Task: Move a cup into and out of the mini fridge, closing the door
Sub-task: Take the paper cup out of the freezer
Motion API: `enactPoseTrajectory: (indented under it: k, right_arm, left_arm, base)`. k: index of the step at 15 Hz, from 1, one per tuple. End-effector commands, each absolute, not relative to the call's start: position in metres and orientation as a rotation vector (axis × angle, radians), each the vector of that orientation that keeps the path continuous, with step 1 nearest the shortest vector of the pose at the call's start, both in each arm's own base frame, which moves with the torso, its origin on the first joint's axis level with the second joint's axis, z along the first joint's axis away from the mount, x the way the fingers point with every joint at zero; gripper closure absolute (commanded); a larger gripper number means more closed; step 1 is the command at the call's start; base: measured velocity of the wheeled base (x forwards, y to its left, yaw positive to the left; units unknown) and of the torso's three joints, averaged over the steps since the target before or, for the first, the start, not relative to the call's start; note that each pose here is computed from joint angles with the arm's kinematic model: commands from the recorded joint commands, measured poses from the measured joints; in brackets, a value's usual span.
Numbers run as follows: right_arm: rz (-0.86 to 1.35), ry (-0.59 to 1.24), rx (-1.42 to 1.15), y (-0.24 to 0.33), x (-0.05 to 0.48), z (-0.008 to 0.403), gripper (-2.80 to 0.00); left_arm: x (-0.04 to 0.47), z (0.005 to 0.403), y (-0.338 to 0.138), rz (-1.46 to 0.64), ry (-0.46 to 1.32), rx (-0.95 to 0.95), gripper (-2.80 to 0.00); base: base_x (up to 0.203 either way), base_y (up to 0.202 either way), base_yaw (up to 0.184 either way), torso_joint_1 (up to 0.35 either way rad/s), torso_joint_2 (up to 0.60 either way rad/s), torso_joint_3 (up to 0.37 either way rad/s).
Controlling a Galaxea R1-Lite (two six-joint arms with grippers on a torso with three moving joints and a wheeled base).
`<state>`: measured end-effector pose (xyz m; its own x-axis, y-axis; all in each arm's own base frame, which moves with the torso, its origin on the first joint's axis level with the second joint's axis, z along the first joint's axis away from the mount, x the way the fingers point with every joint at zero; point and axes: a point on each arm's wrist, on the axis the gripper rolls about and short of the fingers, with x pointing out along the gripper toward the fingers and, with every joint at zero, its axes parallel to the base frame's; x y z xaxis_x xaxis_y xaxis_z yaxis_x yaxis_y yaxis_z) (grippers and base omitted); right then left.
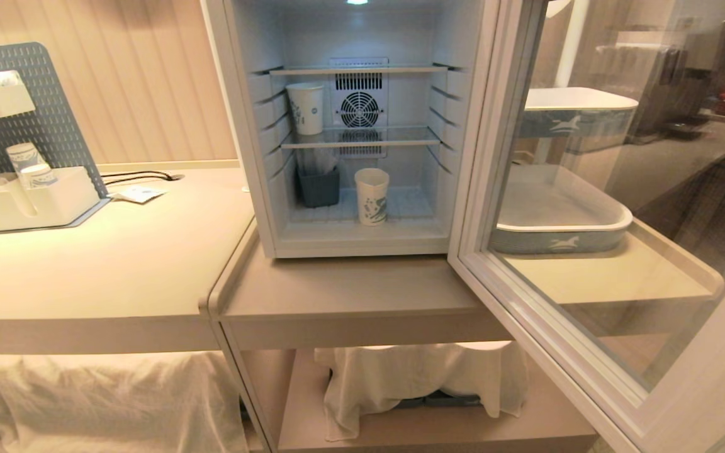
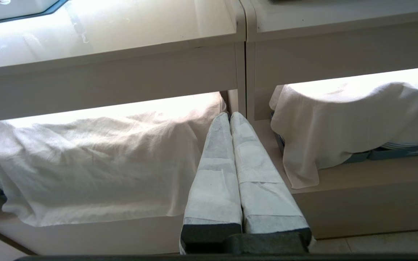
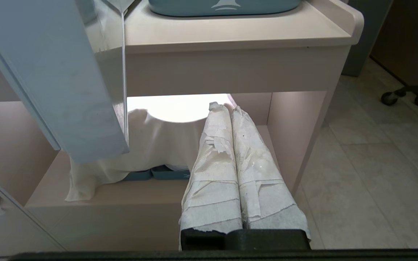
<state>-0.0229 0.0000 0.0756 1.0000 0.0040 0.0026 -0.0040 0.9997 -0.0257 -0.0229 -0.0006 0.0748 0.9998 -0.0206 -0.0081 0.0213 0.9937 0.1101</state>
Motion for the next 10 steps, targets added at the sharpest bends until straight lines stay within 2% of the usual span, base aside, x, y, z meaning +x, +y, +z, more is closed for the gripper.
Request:
enactPoseTrajectory:
  k: [1, 8, 10]
  right_arm:
    - [0.005, -0.003, -0.026, 0.0, -0.0229, 0.0756, 0.0]
    - [0.005, -0.003, -0.026, 0.0, -0.0229, 0.0756, 0.0]
    - [0.005, -0.003, -0.026, 0.0, -0.0229, 0.0756, 0.0]
  left_arm:
    - [-0.0228, 0.0741, -0.0006, -0.021, 0.013, 0.113, 0.0]
    - [-0.0228, 0.0741, -0.0006, -0.022, 0.013, 0.113, 0.0]
    - [-0.0228, 0.0741, -0.0006, -0.022, 0.013, 0.116, 0.0]
  base:
    - [0.0, 0.0, 0.0, 0.0, 0.0, 0.0]
    - [-0.179, 0.0, -0.001, 0.004, 0.0, 0.002]
    - [-0.048, 0.0, 0.0, -0.001, 0.0, 0.001]
